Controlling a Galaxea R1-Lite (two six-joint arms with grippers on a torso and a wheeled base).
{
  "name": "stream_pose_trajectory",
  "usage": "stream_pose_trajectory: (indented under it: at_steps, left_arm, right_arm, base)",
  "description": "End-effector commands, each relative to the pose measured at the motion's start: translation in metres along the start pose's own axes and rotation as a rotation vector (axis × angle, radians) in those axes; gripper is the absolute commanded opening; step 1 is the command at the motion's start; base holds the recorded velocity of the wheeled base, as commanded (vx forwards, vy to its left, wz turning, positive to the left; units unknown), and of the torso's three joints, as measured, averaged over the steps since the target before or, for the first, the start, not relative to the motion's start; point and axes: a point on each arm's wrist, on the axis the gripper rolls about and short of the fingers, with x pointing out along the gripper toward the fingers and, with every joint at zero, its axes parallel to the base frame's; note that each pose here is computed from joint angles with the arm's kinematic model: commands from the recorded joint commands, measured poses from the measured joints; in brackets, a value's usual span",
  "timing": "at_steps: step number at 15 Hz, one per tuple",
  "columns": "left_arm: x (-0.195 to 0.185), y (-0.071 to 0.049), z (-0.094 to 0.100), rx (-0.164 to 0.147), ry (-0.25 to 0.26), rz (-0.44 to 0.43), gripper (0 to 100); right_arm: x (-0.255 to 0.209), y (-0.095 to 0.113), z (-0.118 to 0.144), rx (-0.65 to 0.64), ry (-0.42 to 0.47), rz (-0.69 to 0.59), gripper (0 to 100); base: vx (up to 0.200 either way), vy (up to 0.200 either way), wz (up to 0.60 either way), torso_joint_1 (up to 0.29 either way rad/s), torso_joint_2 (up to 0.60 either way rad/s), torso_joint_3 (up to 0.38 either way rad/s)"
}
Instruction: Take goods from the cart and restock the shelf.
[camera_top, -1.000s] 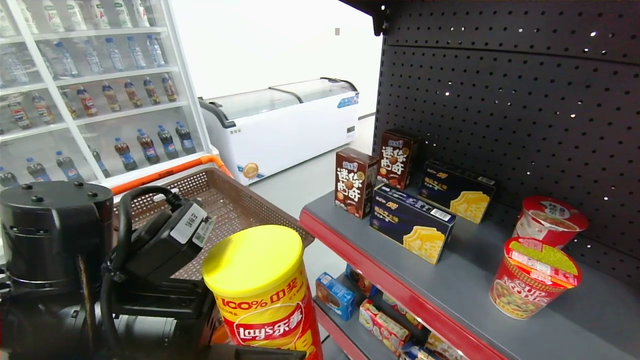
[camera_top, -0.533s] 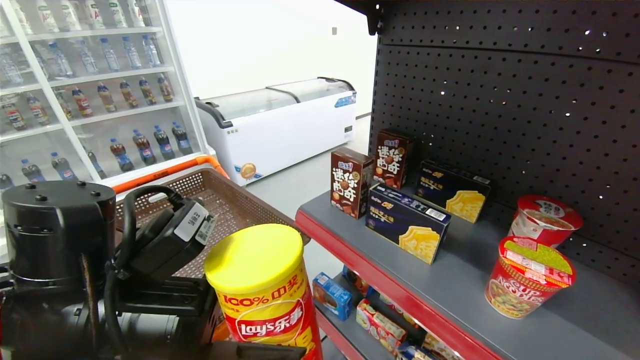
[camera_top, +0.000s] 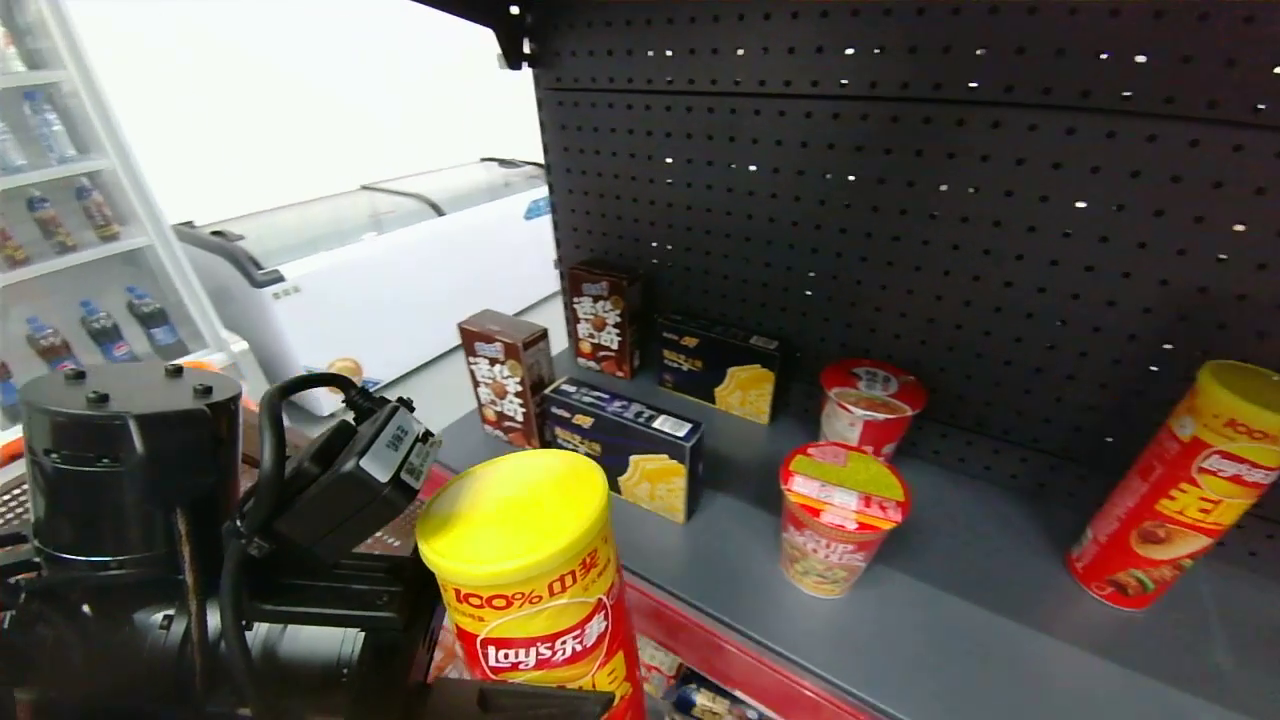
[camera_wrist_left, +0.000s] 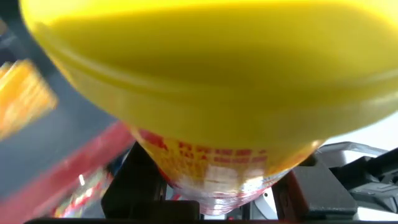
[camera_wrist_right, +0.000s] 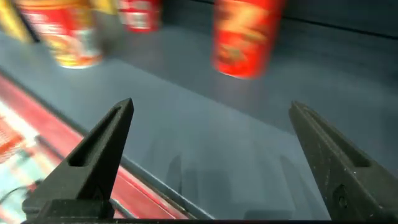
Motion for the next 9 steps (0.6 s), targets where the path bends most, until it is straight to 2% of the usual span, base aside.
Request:
stream_pose_trajectory:
  at_steps: [1, 9]
  left_arm:
    - [0.0009, 0.0007, -0.0005, -0.003, 0.002, -0.002, 0]
    - [0.0026, 0.0027, -0.0014, -0.006, 0.005, -0.003, 0]
  right_arm:
    - [0.0000, 0.0000, 0.0000, 0.000, 0.000, 0.000, 100]
    - [0.0000, 0.0000, 0.0000, 0.000, 0.000, 0.000, 100]
  base:
    - [0.000, 0.000, -0.60, 0.002, 0.00, 0.002]
    - [0.000, 0.000, -0.60, 0.004, 0.00, 0.002]
